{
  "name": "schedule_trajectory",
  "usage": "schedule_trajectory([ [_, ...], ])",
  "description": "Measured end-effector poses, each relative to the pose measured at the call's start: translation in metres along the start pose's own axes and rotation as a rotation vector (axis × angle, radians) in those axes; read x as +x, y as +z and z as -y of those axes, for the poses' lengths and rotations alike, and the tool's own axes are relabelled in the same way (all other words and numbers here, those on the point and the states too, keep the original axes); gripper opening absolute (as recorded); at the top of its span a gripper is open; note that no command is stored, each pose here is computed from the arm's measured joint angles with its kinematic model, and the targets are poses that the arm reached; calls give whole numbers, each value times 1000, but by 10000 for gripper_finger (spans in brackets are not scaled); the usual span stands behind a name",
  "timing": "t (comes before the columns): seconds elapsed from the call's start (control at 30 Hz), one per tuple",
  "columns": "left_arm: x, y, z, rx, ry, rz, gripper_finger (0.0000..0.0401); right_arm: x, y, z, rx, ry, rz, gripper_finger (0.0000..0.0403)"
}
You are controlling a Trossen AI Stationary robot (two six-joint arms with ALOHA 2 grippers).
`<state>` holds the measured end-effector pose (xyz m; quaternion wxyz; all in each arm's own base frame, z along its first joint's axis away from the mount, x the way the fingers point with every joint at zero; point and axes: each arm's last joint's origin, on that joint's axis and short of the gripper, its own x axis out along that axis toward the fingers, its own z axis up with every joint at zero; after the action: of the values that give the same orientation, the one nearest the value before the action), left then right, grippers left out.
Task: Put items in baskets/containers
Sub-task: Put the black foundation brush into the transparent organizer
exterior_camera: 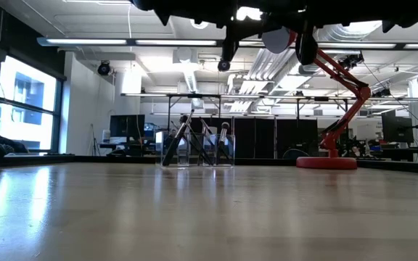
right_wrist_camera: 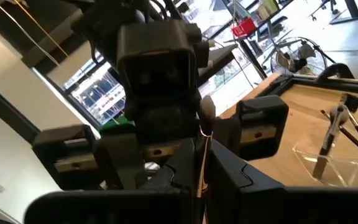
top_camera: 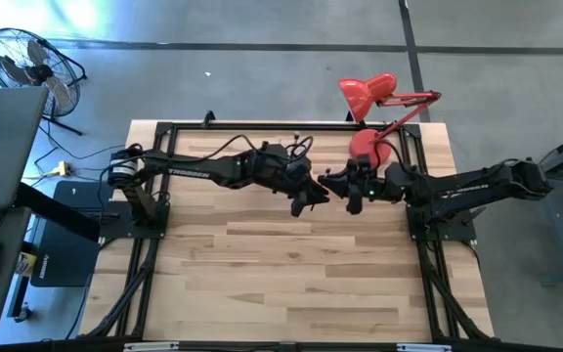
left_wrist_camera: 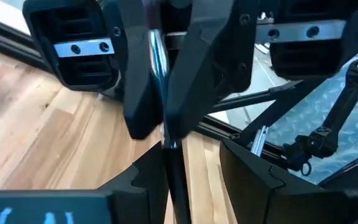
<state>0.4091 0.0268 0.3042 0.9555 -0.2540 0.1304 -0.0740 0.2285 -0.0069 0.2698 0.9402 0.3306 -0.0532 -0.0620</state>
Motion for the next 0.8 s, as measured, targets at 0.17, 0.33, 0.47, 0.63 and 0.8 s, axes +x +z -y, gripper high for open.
schedule_trajectory([
  [0.17, -1, 1, -3, -56, 6, -1, 136, 0, -1, 1, -9, -5, -8, 18],
  [0.33, -2, 3, -8, -64, 27, 10, 136, 0, -1, 0, -12, 7, -23, 18],
  [0.47, -2, 3, -8, -58, 50, 23, 135, 0, -1, 0, -12, 7, -23, 21],
  [0.63, -2, 3, -8, -57, 47, 21, 107, 0, -1, 0, -12, 7, -23, 22],
  [0.8, -2, 3, -8, -56, 48, 23, 36, 0, -2, 0, -20, 6, -23, 22],
])
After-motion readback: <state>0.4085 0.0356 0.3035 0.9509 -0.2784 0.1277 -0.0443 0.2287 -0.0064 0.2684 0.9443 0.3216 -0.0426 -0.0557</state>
